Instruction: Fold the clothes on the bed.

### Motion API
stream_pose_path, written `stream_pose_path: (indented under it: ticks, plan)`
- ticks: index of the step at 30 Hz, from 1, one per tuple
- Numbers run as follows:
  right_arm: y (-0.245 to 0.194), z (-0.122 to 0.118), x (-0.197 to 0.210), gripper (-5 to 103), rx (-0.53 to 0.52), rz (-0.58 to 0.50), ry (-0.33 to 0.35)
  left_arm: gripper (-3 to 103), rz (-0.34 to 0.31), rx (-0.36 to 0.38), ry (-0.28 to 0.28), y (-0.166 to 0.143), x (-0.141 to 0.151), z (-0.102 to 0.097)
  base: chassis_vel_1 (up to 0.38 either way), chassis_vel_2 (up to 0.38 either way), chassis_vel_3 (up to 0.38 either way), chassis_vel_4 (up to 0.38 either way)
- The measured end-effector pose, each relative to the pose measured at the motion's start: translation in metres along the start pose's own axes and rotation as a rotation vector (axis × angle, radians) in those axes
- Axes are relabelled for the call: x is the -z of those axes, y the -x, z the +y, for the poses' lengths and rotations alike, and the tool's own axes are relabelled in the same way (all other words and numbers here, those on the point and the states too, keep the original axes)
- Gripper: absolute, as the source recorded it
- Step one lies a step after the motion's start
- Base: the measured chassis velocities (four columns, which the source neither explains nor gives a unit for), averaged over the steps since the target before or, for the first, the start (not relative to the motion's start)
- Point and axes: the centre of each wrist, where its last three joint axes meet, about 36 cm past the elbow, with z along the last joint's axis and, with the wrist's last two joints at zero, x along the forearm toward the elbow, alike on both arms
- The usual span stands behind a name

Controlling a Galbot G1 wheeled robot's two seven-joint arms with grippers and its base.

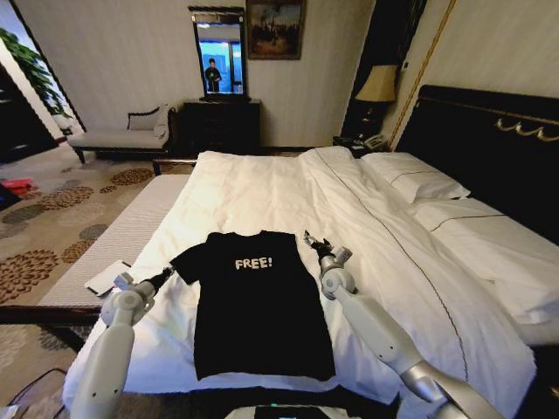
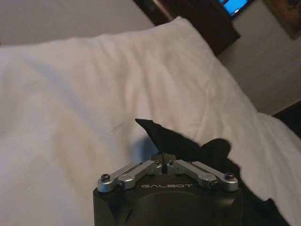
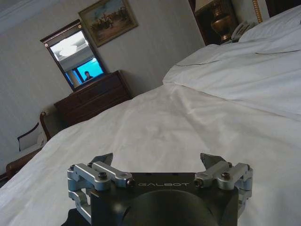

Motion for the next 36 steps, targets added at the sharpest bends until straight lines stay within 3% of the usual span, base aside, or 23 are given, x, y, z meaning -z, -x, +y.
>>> stream_pose_path:
  ticks: [6, 13, 21, 27, 36]
  plan:
    - [0.002, 0.003, -0.004, 100, 0.000, 0.008, 0.002, 0, -0.019, -0.043, 0.039, -0.008, 0.010, -0.019, 0.000, 0.000, 0.000, 0.000]
    - [0.004, 0.000, -0.004, 100, -0.007, 0.010, -0.006, 0, 0.041, -0.134, 0.127, 0.006, -0.014, -0.067, 0.000, 0.000, 0.000, 0.000]
    - [0.003, -0.010, -0.002, 100, -0.027, 0.009, -0.015, 0, 0.088, -0.224, 0.151, 0.024, -0.036, -0.105, 0.000, 0.000, 0.000, 0.000]
    - [0.002, -0.014, -0.004, 100, -0.036, 0.011, -0.019, 0, 0.128, -0.244, 0.172, 0.040, -0.056, -0.121, 0.000, 0.000, 0.000, 0.000]
    - [0.003, -0.016, -0.005, 100, -0.042, 0.010, -0.023, 0, 0.151, -0.234, 0.199, 0.054, -0.076, -0.127, 0.000, 0.000, 0.000, 0.000]
